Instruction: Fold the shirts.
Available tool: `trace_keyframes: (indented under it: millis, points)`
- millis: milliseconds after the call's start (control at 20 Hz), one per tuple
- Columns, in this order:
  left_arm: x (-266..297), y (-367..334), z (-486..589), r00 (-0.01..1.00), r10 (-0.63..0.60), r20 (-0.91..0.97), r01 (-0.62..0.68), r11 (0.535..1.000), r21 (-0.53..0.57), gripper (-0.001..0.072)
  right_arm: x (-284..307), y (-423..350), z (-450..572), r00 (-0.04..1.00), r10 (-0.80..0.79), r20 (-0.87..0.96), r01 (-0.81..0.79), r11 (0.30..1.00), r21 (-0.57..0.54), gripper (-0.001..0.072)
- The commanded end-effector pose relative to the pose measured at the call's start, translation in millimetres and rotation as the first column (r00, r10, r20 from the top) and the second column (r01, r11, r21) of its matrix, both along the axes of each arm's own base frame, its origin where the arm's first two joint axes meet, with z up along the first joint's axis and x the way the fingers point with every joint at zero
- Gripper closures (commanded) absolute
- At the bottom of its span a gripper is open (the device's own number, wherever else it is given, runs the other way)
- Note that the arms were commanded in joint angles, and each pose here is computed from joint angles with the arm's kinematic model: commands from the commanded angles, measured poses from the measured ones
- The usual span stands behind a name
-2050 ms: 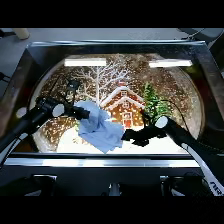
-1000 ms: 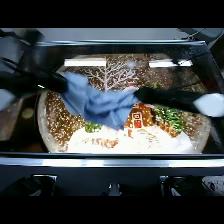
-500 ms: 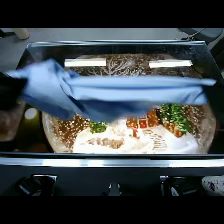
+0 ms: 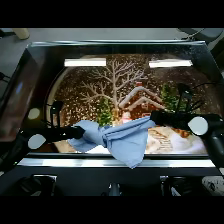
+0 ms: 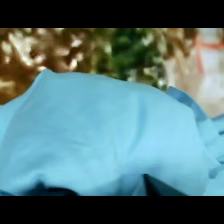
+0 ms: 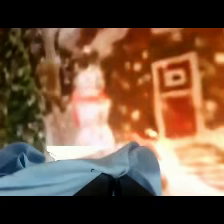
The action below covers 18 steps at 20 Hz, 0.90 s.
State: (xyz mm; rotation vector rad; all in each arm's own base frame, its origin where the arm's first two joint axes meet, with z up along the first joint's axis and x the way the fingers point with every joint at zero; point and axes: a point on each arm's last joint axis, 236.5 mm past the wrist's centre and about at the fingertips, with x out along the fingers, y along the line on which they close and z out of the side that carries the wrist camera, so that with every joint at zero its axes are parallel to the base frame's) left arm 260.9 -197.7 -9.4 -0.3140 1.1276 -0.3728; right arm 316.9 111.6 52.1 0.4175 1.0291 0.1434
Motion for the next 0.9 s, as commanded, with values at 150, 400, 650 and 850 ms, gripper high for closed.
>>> trace_keyframes:
  millis: [150,400,650,850]
  points:
    - [43,113,42,0.999,-0.026,-0.023,0.032,0.938,0.346,-0.0011,21,-20,21,1.0,-0.004,-0.022,0.002,0.996,-0.088,0.0062]
    - [-19,146,-23,0.936,0.138,-0.323,-0.08,0.979,0.185,-0.0011,-75,-66,-39,0.895,0.062,-0.441,-0.061,0.998,0.018,0.01]
    - [-48,76,-81,0.899,0.134,-0.417,-0.185,0.979,-0.083,-0.0011,-134,-19,-92,0.793,0.198,-0.576,-0.061,0.967,0.248,0.0073]
    - [-38,66,-93,0.901,0.15,-0.406,-0.199,0.977,-0.081,0.0061,-133,-17,-113,0.784,0.167,-0.598,-0.013,0.967,0.253,0.0073]
